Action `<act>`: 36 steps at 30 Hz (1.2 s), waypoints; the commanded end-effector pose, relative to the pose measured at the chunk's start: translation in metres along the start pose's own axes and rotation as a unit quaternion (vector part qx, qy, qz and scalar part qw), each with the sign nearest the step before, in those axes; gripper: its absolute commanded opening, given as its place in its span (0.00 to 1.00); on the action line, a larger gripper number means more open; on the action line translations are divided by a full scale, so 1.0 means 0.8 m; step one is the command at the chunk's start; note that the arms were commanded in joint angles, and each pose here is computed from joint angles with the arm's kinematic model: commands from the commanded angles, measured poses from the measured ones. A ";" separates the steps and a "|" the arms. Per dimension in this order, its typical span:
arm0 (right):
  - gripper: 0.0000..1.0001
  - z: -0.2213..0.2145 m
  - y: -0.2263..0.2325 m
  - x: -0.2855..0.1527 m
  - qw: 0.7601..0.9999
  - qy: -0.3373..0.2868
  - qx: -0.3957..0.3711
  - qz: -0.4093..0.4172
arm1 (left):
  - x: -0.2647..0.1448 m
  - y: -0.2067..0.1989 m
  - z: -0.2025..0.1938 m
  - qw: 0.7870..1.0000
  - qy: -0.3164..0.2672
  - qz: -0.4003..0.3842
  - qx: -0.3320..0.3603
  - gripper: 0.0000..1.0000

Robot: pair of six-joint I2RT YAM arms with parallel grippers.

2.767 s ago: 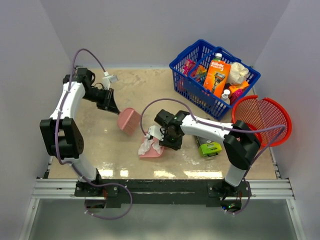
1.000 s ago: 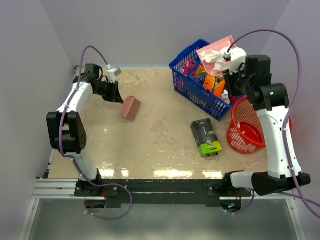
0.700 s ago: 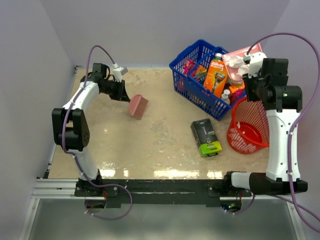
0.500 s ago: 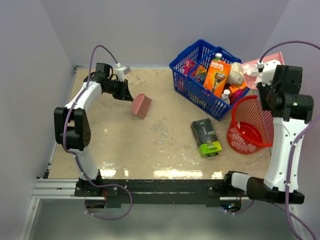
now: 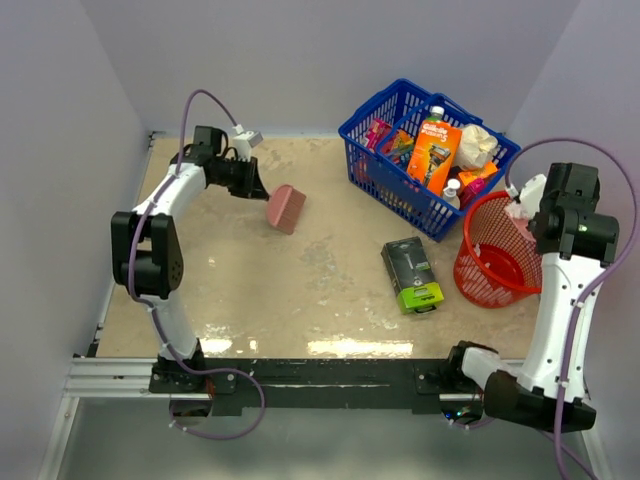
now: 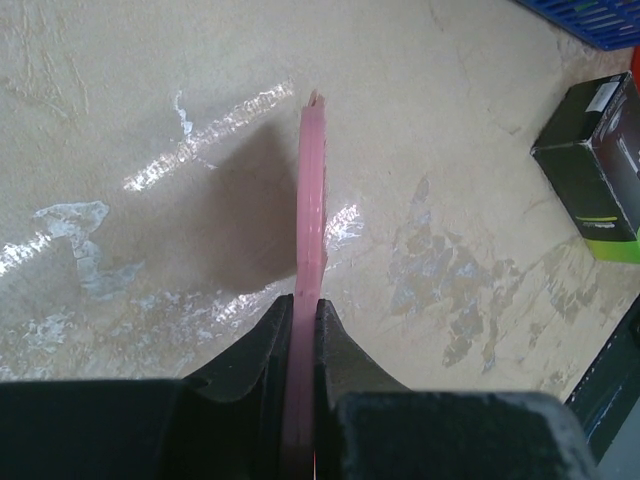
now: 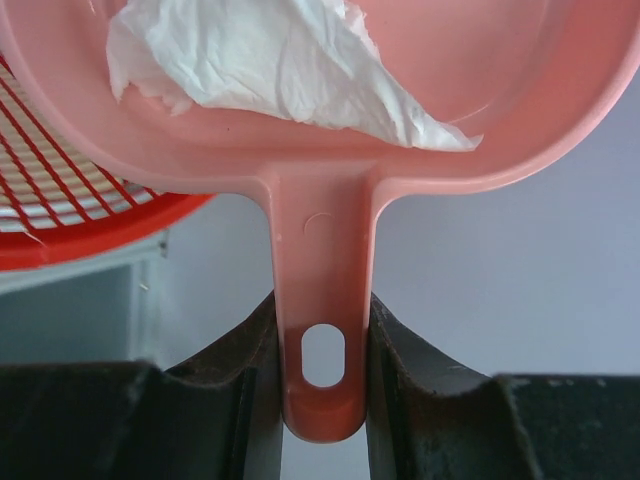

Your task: Sweep away the paper scraps from the table

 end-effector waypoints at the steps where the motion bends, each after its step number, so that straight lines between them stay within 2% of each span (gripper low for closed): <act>1: 0.00 -0.014 -0.015 -0.001 0.987 0.088 -0.135 -0.015 | 0.005 -0.006 0.020 0.999 -0.025 -0.026 0.010 0.00; 2: 0.00 -0.011 -0.023 -0.003 0.987 0.087 -0.135 -0.030 | 0.005 -0.006 0.021 0.999 -0.027 -0.026 0.009 0.00; 6: 0.00 -0.010 -0.040 -0.007 0.969 0.112 -0.216 -0.046 | 0.007 -0.005 0.026 0.999 -0.031 -0.024 0.008 0.00; 11: 0.00 -0.016 -0.027 0.001 0.953 0.127 -0.271 -0.050 | 0.007 -0.005 0.032 0.999 -0.030 -0.023 0.013 0.00; 16: 0.00 -0.012 -0.029 0.004 0.957 0.113 -0.258 -0.069 | 0.007 -0.002 0.034 0.999 -0.031 -0.015 0.022 0.00; 24: 0.00 0.015 -0.063 0.002 0.979 0.065 -0.173 -0.088 | 0.008 -0.002 0.037 0.999 -0.032 -0.014 0.022 0.00; 31: 0.00 0.069 -0.091 0.019 0.989 -0.055 -0.070 -0.118 | -0.012 -0.012 0.061 0.998 -0.041 0.004 0.052 0.00; 32: 0.00 0.081 -0.098 0.011 0.987 -0.099 -0.026 -0.124 | -0.013 -0.011 0.062 0.998 -0.038 0.010 0.055 0.00; 34: 0.00 0.112 -0.106 0.014 0.982 -0.144 0.021 -0.122 | -0.017 -0.013 0.059 0.998 -0.028 0.010 0.061 0.00; 35: 0.00 0.136 -0.110 -0.002 0.969 -0.201 0.071 -0.125 | -0.019 -0.013 0.059 0.997 -0.026 0.009 0.070 0.00; 36: 0.00 0.153 -0.108 -0.009 0.963 -0.227 0.083 -0.118 | -0.023 -0.016 0.057 0.997 -0.023 0.010 0.071 0.00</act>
Point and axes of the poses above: each gripper's point midway between its finger pads, its own x axis out along the fingers, its own y axis along the line the jaws close on, z = x × y, the point moved 9 cm from there along -x, back along the fingers, and after that the axes turned 7 degrees about -x, right-handed, at the moved point
